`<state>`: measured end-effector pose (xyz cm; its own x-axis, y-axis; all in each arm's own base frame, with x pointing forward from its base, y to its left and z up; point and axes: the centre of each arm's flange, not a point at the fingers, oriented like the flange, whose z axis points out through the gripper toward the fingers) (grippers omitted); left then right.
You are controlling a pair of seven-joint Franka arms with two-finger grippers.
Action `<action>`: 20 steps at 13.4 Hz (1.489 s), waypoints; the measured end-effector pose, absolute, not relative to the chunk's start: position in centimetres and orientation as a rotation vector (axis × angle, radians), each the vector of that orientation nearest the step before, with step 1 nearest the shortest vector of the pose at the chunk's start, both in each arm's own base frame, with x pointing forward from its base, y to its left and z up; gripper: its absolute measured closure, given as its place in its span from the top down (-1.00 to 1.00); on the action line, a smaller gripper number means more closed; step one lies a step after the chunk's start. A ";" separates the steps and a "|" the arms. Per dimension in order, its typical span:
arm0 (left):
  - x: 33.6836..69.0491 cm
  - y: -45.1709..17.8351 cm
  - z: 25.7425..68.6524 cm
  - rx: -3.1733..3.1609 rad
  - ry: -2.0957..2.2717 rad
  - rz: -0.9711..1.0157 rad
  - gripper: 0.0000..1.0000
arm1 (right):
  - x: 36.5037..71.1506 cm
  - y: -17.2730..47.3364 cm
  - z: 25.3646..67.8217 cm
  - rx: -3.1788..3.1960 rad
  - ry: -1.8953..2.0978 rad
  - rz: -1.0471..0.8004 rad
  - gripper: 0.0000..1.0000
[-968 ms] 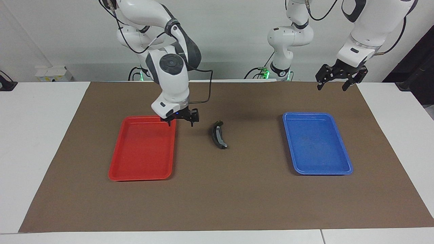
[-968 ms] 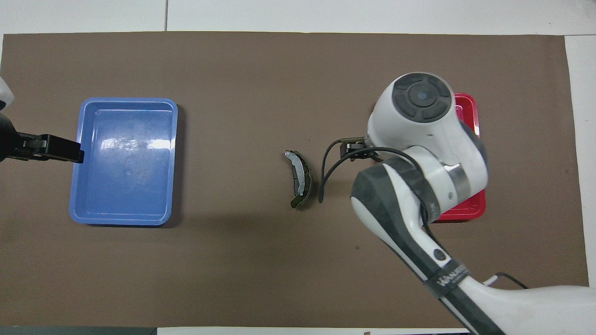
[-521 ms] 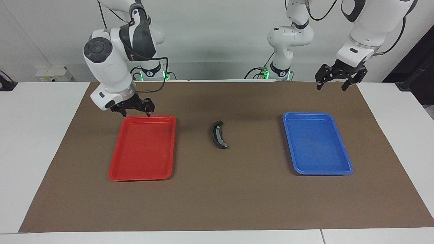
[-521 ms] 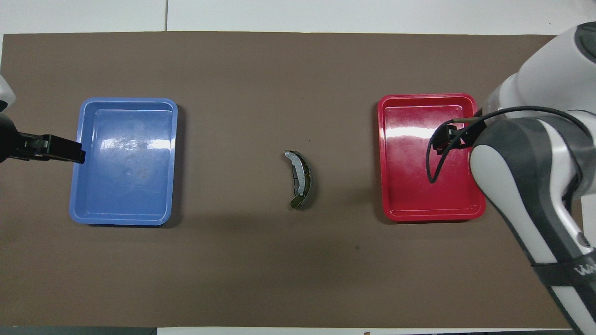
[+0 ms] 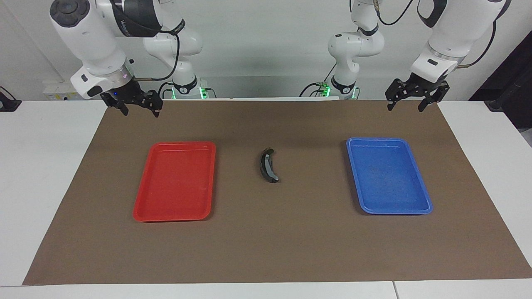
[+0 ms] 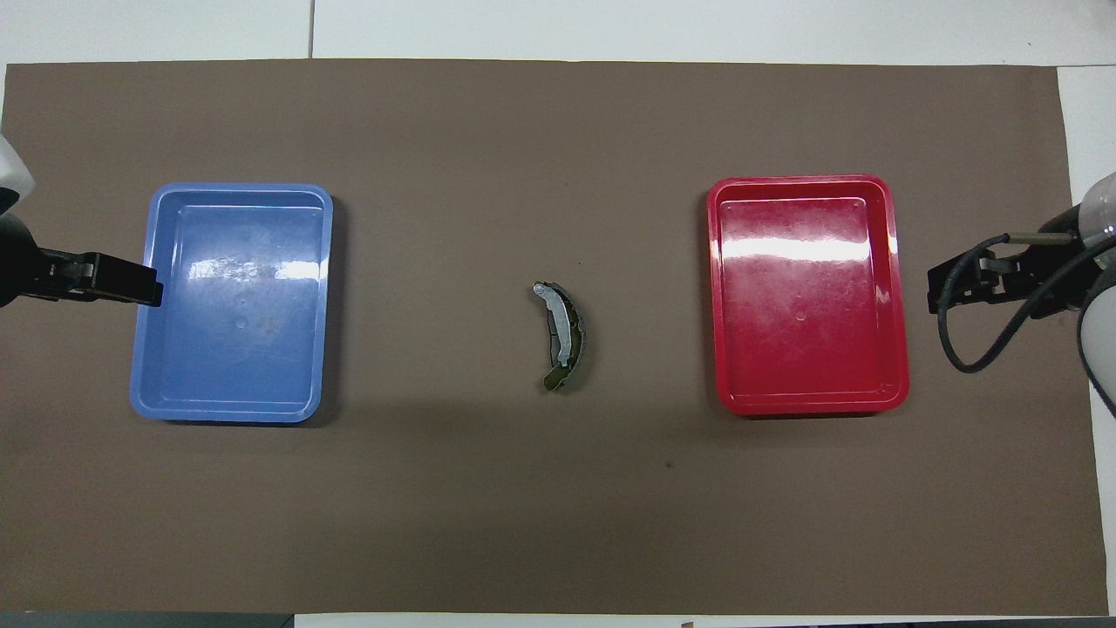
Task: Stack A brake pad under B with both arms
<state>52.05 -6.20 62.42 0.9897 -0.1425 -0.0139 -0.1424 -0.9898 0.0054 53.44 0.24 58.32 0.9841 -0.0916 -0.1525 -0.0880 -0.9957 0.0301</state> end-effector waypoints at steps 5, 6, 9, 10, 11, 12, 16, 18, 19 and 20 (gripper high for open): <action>52.0 -6.2 62.4 3.129 -0.224 -0.022 1.00 | 54.4 -3.0 58.5 3.106 -0.207 -0.246 1.00; 52.0 -6.2 62.4 3.129 -0.224 -0.022 1.00 | 54.5 -3.3 58.7 3.106 -0.208 -0.249 1.00; 52.0 -6.2 62.4 3.129 -0.224 -0.022 1.00 | 54.5 -4.8 59.0 3.114 -0.171 -0.256 1.00; 52.0 -6.2 62.4 3.129 -0.224 -0.022 1.00 | 54.4 -5.5 59.1 3.116 -0.161 -0.256 1.00; 52.0 -6.2 62.4 3.129 -0.224 -0.022 1.00 | 54.4 -6.1 59.1 3.118 -0.160 -0.254 1.00; 52.0 -6.2 62.4 3.129 -0.224 -0.022 1.00 | 54.3 -6.4 59.2 3.119 -0.162 -0.251 1.00; 52.0 -6.2 62.4 3.129 -0.224 -0.022 1.00 | 54.4 -6.5 59.4 3.119 -0.162 -0.241 1.00; 52.0 -6.2 62.4 3.129 -0.224 -0.022 1.00 | 54.3 -6.5 59.4 3.119 -0.162 -0.249 1.00; 52.0 -6.2 62.4 3.129 -0.224 -0.022 1.00 | 54.3 -6.5 59.4 3.120 -0.162 -0.249 1.00; 52.0 -6.2 62.4 3.129 -0.224 -0.022 1.00 | 54.3 -6.4 59.4 3.120 -0.161 -0.248 1.00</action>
